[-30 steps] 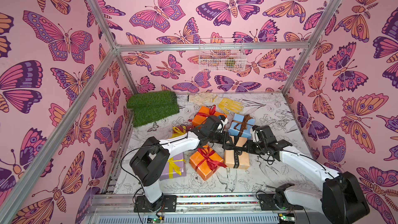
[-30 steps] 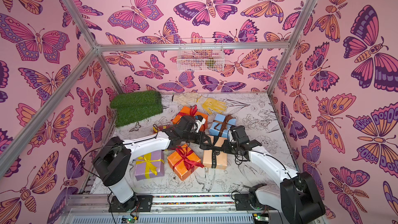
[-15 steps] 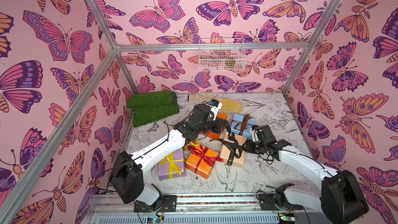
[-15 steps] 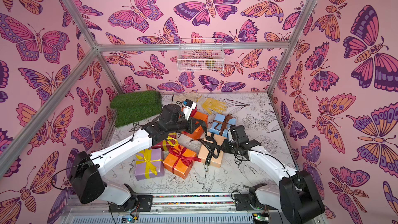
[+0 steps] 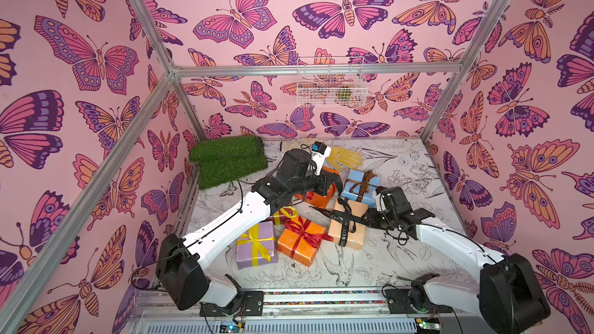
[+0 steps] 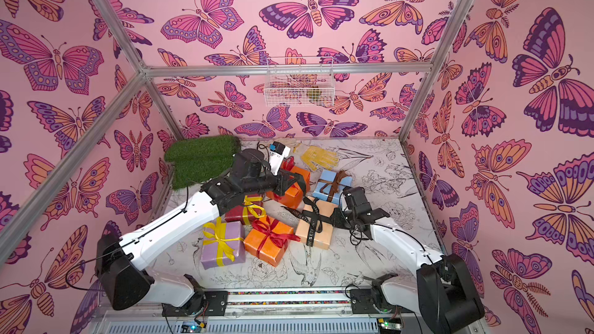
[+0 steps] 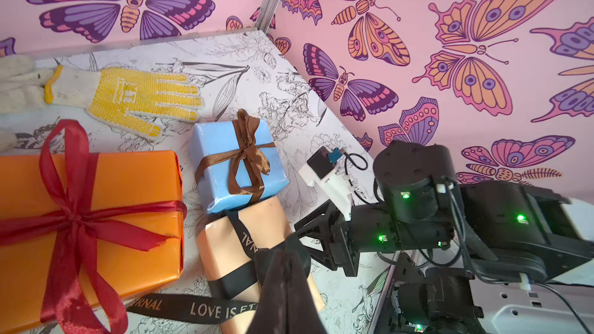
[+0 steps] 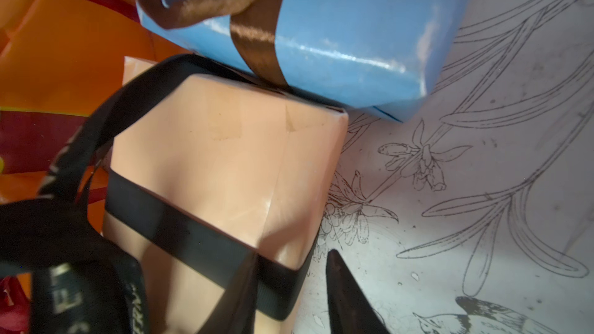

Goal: Untie the ribbon bows on the gift boxes
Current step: Untie the ribbon from the gift box.

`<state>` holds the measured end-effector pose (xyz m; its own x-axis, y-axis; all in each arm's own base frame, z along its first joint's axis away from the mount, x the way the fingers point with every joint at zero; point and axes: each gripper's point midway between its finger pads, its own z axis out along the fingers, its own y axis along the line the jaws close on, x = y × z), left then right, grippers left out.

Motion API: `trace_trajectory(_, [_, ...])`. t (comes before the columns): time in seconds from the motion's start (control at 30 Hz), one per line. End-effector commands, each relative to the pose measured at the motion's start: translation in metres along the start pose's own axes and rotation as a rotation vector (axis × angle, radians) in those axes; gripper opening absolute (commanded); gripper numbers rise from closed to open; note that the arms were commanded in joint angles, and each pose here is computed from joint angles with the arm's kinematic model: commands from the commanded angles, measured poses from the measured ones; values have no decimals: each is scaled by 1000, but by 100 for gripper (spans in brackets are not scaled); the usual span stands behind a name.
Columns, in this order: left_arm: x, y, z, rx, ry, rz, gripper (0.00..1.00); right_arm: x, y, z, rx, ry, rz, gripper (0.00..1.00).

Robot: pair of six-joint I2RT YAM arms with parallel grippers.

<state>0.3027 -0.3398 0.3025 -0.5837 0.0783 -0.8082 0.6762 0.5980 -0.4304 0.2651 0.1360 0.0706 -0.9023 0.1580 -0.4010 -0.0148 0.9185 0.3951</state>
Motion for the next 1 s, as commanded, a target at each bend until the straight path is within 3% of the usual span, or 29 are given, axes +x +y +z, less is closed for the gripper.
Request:
trace_trajectory(0.0, [-8,1,-9,-20,-4,39,0,9,-4,2,20,33,6,37])
trace_trajectory(0.23, [-31,-7,-13,8,-29,68,0,9,-5,-1,25,28,-3,37])
trace_trajectory(0.53, [-38,-20,-15,69,-27,77,0,0,0,-16,27,-6,-27,37])
trace_trajectory(0.97, [-47,-19,-64,-8,-98,135,0,-13,28,-38,-84,-47,-74,36])
